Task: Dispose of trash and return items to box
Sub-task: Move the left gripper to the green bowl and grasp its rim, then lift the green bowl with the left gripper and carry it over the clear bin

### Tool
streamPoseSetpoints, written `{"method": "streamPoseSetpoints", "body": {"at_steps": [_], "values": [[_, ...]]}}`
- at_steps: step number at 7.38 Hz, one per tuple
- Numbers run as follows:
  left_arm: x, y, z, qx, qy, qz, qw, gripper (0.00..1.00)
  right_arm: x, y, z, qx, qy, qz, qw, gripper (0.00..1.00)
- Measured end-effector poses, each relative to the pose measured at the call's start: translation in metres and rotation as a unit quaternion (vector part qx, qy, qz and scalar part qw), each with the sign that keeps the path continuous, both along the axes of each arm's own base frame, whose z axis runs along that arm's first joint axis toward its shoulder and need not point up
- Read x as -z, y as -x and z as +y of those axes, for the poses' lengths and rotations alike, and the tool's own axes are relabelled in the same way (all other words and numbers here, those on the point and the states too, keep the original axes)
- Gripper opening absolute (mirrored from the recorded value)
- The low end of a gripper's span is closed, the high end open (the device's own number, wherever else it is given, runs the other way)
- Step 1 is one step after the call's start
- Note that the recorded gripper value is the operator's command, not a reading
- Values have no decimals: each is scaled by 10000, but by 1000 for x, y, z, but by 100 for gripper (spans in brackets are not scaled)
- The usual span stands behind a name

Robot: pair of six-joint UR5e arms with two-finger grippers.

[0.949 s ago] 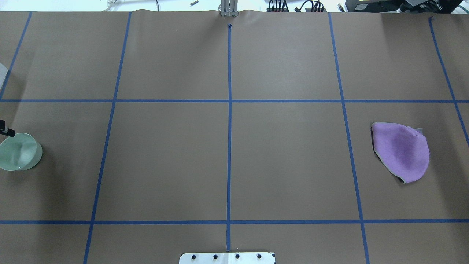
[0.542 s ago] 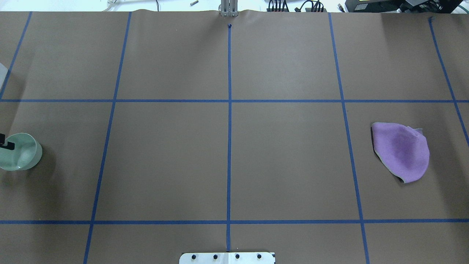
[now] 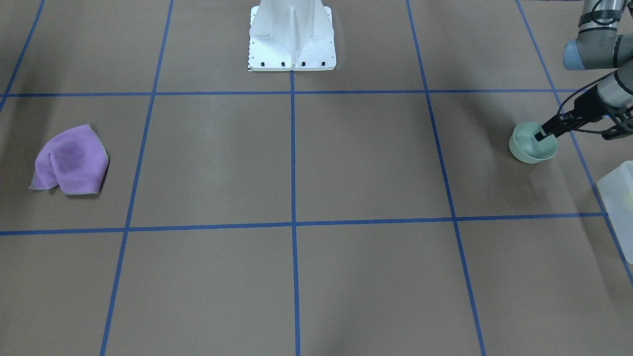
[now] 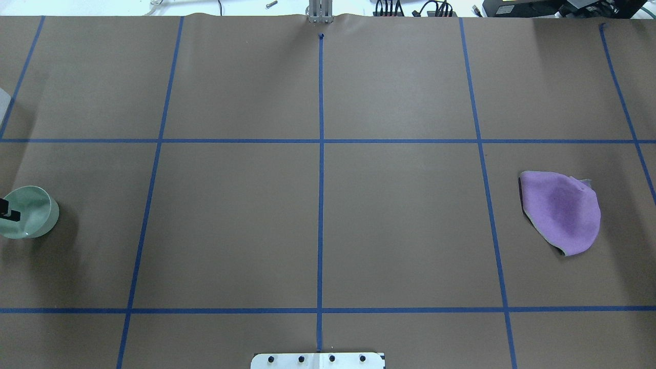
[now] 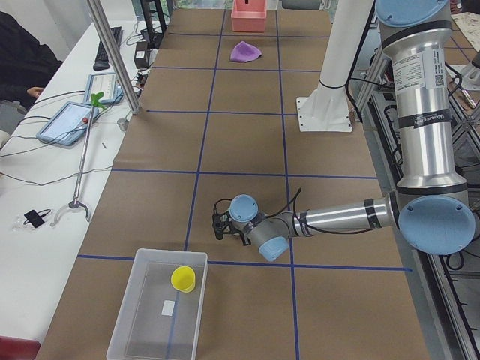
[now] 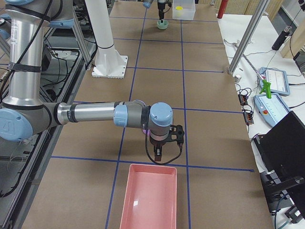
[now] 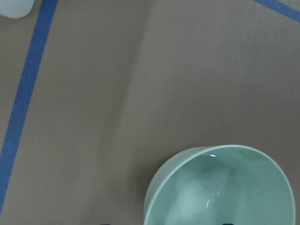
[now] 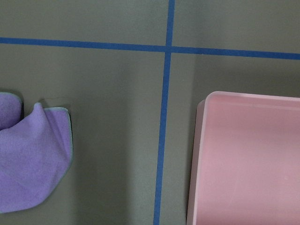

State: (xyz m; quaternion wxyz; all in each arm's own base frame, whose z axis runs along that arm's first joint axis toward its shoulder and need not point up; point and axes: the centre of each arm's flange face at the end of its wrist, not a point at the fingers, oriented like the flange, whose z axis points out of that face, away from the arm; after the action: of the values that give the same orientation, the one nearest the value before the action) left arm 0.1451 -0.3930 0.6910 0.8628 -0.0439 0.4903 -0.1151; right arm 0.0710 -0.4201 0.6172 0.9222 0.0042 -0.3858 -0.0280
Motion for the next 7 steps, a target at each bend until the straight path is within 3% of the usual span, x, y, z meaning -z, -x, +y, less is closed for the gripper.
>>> {"method": "streamPoseSetpoints", "body": {"at_steps": [4,6,7], "values": [[8,-1,3,-104,-41,179,9998,0,-1,0,0,7,8,1,10000,100],[27,9,4,-377,177,698,9967,0,-1,1,0,15,8,6,10000,100],[34,28,-7,-294,400,881,9949,0,-1,1,0,16,8,9,10000,100]]}}
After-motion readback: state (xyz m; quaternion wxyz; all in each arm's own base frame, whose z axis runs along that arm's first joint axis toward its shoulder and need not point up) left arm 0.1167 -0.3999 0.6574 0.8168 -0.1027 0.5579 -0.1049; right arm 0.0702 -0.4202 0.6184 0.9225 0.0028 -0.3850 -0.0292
